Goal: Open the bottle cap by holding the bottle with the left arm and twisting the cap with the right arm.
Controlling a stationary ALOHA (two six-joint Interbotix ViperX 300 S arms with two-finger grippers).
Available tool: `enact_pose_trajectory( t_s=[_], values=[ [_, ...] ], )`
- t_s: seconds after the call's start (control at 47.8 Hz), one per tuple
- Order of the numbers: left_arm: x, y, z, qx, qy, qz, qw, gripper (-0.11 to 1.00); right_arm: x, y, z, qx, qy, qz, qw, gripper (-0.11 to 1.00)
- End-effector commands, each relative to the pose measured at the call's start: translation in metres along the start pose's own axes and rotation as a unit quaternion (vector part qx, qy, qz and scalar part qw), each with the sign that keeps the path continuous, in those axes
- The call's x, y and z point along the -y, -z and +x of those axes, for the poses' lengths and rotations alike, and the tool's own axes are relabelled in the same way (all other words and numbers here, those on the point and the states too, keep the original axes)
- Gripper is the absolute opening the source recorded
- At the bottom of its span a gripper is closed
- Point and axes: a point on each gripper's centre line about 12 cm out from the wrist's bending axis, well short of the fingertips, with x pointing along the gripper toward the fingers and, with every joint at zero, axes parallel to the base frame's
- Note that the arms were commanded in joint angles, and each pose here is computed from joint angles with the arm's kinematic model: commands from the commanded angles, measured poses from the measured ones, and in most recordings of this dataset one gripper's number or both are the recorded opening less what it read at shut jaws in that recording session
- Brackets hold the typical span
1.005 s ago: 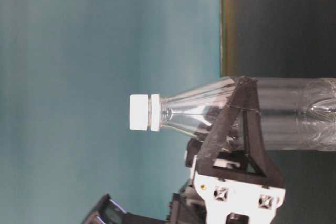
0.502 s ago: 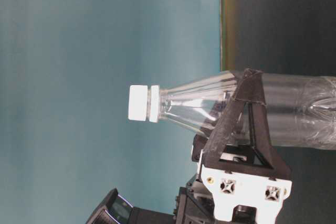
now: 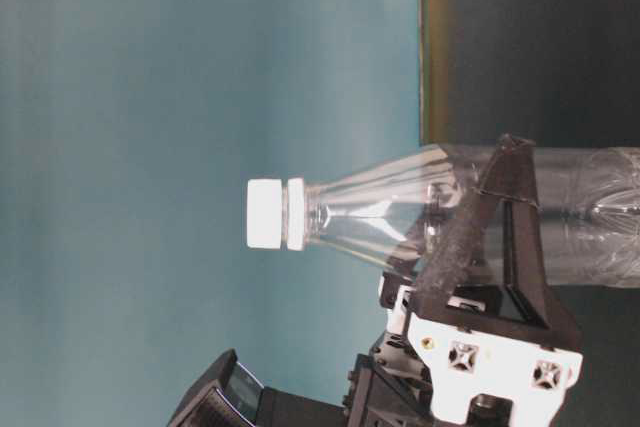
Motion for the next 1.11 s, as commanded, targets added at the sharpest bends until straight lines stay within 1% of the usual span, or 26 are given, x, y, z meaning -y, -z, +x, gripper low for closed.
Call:
enact_pose_trajectory(
  t_s=[0.0, 0.105, 0.398, 0.691, 0.795, 0.921, 1.026, 1.088],
  values=[
    [0.0018, 0.0066, 0.0001, -0.013, 0.002, 0.001, 0.9999, 0.96, 0.0013, -0.0046, 0.0005, 0.009, 0.004, 0.007, 0.9999, 0.00],
    [0.0018, 0.0079, 0.0001, -0.018, 0.002, 0.001, 0.9998, 0.96, 0.0013, -0.0046, 0.0005, 0.009, 0.004, 0.007, 0.9999, 0.00],
    [0.0020, 0.0095, -0.0003, -0.023, 0.002, 0.000, 0.9997, 0.96, -0.0039, -0.0027, 0.0005, 0.004, -0.008, 0.005, 0.9999, 0.00],
    [0.0014, 0.0136, 0.0004, -0.045, -0.001, 0.000, 0.9990, 0.95, -0.0036, -0.0018, 0.0005, 0.001, -0.007, 0.005, 1.0000, 0.00],
    [0.0017, 0.0116, 0.0014, -0.042, -0.001, 0.003, 0.9991, 0.92, -0.0038, -0.0024, 0.0005, 0.002, -0.008, 0.006, 1.0000, 0.00],
    [0.0015, 0.0116, 0.0014, -0.042, -0.001, 0.010, 0.9991, 0.80, -0.0039, -0.0014, 0.0005, -0.002, -0.007, 0.008, 0.9999, 0.00],
    [0.0027, 0.0118, 0.0014, -0.042, 0.001, 0.023, 0.9989, 0.79, -0.0037, -0.0005, 0.0007, -0.010, -0.005, 0.011, 0.9999, 0.00],
    [0.0028, 0.0113, 0.0017, -0.041, 0.001, 0.027, 0.9988, 0.79, -0.0045, -0.0012, 0.0018, -0.016, -0.004, 0.014, 0.9998, 0.00]
  ],
)
